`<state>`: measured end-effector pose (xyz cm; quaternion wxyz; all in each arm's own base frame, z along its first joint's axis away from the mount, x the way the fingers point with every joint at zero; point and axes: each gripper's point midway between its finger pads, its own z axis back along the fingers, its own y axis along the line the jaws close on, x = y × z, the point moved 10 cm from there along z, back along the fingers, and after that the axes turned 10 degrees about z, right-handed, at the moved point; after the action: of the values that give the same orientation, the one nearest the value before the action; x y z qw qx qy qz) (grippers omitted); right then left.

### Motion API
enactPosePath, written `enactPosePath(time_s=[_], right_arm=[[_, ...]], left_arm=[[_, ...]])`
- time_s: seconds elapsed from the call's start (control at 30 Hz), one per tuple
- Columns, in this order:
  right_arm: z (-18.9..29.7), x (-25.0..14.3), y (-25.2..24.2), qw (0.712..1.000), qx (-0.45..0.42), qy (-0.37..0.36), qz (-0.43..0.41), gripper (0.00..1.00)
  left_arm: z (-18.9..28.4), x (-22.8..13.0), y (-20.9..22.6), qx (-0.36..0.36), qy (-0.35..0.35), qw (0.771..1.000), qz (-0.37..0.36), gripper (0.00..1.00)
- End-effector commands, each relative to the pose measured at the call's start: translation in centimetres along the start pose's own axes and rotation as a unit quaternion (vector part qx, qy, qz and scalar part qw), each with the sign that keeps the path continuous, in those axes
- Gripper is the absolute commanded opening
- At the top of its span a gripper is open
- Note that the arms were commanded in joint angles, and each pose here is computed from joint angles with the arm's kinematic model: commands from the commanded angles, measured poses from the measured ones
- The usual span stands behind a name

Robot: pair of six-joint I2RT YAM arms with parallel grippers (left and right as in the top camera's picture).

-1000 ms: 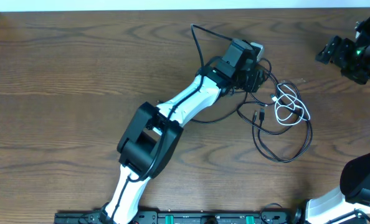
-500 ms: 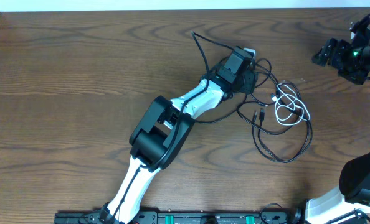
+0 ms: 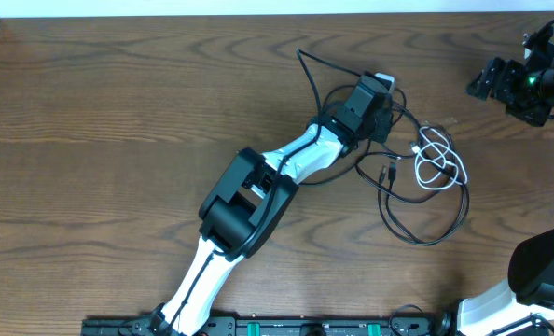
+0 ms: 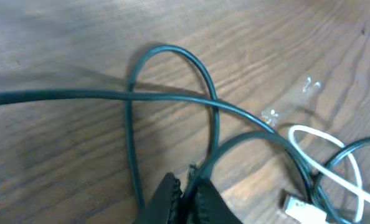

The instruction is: Untangle cables

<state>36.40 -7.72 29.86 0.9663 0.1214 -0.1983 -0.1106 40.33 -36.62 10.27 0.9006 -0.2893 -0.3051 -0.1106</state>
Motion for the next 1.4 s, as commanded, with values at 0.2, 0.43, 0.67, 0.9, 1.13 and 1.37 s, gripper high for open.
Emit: enactPosePath(time_s=[0.2,0.43,0.67,0.9,1.13,1.37], right_arm=[[-0.5,-0.2,3.2,0.997,0.044,0.007,0.061,0.87],[-1.3,-0.8,7.3,0.988,0.090,0.014,0.128,0.87],[-1.7,-1.5,12.4,0.962,0.188,0.005,0.196,0.86],[-1.7,-1.8,16.3,0.941,0.258,-0.009,0.219,0.85],[-1.5,-2.0,18.8,0.929,0.298,-0.021,0.221,0.82],[-1.8,-1.0,20.5,0.946,0.267,-0.063,0.175,0.80]], left_arm=[[8.4,7.0,0.9,0.027,-0.040,0.998,0.029,0.08],[22.2,11.7,-0.5,0.032,-0.094,0.994,0.038,0.08],[30.9,12.5,-2.7,0.012,-0.146,0.989,0.015,0.07],[32.3,12.2,-3.3,-0.011,-0.142,0.990,0.010,0.07],[32.3,12.1,-3.3,-0.012,-0.137,0.990,0.011,0.07],[32.8,11.9,-4.1,-0.056,-0.123,0.991,0.017,0.07]])
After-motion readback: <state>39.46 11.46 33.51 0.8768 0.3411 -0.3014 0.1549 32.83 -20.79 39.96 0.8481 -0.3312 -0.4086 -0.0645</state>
